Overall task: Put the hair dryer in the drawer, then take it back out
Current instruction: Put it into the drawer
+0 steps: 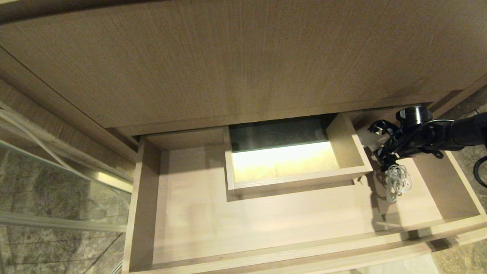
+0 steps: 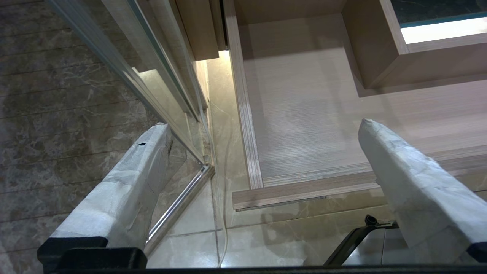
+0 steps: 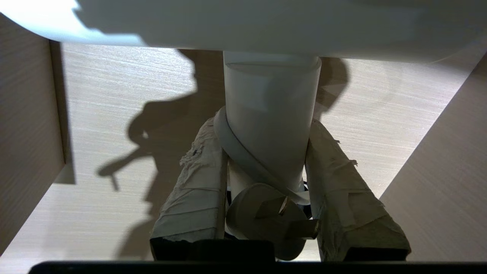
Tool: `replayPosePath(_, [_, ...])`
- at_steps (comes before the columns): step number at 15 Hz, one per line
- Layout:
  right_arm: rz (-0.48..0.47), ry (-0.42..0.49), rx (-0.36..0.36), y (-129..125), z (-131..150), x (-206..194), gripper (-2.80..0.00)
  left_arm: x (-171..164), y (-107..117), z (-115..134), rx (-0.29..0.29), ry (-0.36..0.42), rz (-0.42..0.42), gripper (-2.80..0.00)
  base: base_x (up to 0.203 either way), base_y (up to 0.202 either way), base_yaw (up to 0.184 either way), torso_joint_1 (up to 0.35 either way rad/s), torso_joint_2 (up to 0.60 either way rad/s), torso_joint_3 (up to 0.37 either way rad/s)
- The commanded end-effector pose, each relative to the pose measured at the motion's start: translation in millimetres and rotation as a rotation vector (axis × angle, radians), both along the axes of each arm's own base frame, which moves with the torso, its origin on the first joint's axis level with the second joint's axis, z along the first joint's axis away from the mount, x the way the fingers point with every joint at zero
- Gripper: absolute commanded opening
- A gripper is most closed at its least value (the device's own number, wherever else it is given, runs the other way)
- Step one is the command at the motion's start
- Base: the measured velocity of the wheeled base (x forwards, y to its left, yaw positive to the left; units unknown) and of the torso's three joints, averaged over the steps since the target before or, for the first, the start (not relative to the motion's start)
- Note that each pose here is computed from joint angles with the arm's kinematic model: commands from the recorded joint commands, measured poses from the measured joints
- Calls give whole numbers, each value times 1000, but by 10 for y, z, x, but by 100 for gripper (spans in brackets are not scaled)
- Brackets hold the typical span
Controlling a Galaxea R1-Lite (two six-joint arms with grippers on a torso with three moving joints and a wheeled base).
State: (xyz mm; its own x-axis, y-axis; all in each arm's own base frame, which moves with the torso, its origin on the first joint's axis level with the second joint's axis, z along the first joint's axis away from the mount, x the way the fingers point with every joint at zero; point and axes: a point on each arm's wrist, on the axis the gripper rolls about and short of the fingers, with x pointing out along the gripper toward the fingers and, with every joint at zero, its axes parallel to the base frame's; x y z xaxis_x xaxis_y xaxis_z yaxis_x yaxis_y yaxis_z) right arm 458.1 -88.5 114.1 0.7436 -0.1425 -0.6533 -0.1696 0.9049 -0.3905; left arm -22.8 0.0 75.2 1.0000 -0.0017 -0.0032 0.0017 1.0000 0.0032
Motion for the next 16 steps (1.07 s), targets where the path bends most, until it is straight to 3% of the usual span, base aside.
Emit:
replayPosePath(1, [3, 3, -2, 3, -9, 1, 0, 0, 0, 0, 0, 0, 0, 0, 0, 0, 0, 0, 0, 0])
replayPosePath(10, [-2, 11, -5, -19, -20, -2, 0, 0, 0, 2, 0, -1, 0, 0, 0, 0, 0, 0, 0, 0])
replayPosePath(12, [-3, -40, -17, 3, 272, -118, 0, 0, 0, 0, 0, 0, 0, 0, 0, 0, 0, 0, 0, 0])
replayPosePath(16, [-2, -98, -29, 37, 602, -285, 0, 0, 0, 0, 0, 0, 0, 0, 0, 0, 0, 0, 0, 0])
